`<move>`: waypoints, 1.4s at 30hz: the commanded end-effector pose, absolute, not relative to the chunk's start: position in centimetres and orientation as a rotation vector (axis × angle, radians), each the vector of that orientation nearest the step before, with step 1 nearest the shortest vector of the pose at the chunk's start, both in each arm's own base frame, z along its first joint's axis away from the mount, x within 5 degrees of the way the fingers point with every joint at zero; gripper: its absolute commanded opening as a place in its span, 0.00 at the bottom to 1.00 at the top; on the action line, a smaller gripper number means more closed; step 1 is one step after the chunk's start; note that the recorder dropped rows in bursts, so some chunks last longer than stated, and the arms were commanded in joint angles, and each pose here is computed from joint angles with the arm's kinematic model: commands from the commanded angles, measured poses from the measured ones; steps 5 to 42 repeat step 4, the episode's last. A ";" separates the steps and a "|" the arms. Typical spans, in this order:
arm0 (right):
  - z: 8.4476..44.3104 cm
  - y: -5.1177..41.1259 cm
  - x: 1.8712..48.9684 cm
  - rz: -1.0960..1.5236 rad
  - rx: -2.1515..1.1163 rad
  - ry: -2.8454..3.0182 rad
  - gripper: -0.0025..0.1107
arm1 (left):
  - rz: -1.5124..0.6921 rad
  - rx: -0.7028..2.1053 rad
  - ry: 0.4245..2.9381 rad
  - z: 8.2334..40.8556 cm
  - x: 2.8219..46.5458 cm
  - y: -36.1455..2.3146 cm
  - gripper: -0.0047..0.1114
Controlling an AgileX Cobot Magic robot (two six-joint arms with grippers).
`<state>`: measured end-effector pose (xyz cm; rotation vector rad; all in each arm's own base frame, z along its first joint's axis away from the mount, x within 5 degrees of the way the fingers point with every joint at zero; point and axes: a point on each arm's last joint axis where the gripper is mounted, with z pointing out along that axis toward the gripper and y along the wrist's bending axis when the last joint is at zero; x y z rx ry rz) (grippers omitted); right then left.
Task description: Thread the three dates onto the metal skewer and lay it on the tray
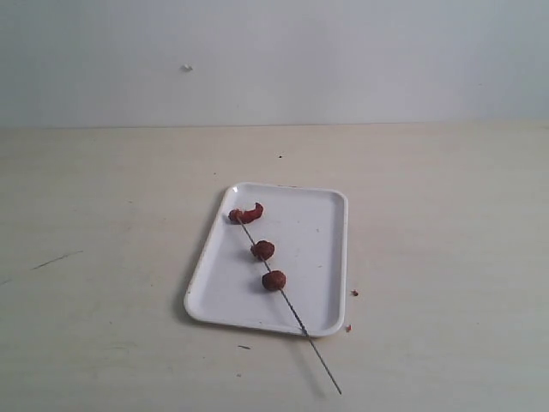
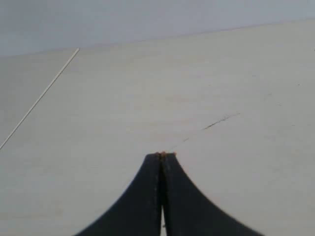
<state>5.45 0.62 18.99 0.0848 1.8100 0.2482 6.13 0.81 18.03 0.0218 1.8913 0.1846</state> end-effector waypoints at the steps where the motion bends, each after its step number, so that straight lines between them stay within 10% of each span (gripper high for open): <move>1: 19.0 0.6 5.4 0.241 0.085 1.797 0.02 | 0.185 0.029 1.882 18.1 6.1 0.8 0.04; 42: 19.0 0.6 5.4 0.241 0.085 1.797 0.02 | 0.185 0.029 1.882 18.1 6.1 0.8 0.04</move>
